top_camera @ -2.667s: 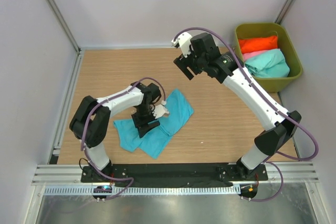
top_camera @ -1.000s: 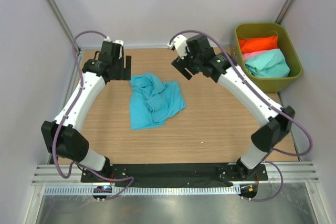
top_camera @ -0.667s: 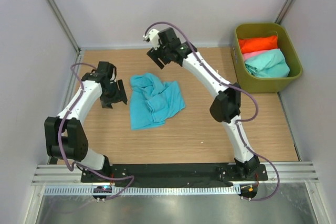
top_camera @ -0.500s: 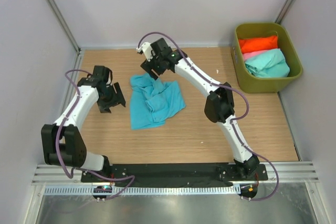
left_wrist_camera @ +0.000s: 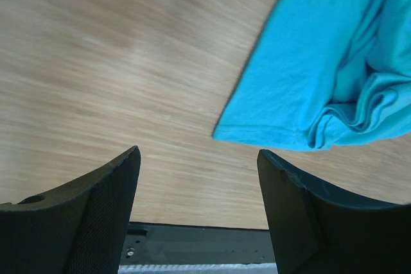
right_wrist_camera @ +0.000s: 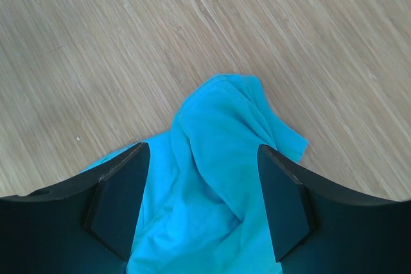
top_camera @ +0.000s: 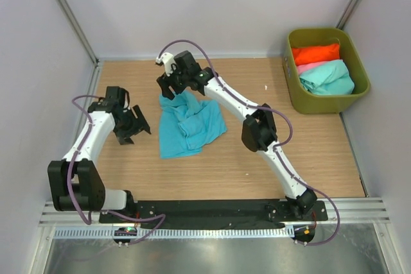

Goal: Fold and stack the t-shirts
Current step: Flatten the tshirt out

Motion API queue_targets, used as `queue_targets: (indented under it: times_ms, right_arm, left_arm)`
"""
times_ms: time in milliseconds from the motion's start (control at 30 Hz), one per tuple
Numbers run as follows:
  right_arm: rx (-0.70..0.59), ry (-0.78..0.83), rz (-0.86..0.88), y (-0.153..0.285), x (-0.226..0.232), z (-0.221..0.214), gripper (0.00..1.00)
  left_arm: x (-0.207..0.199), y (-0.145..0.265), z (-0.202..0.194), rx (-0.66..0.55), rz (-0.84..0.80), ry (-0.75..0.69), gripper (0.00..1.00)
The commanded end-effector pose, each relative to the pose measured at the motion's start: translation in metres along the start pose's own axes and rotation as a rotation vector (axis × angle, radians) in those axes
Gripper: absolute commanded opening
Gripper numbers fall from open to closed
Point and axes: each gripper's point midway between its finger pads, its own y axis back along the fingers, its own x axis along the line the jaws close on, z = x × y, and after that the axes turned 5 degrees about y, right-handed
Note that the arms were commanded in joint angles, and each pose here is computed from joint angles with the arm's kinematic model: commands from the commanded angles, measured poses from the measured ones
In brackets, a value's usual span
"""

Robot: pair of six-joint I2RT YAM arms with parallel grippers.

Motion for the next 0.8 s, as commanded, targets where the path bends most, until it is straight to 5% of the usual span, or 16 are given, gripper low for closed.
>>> queue_targets:
  times_ms: [0, 767]
  right_arm:
    - [-0.087, -0.035, 0.031, -0.014, 0.005, 0.016, 0.73]
    - [0.056, 0.003, -0.107, -0.071, -0.013, -0.073, 0.62]
  left_arm:
    - [0.014, 0.005, -0.010, 0.047, -0.030, 0.131, 0.74]
    - [0.048, -0.001, -0.002, 0.031, -0.034, 0.291, 0.72]
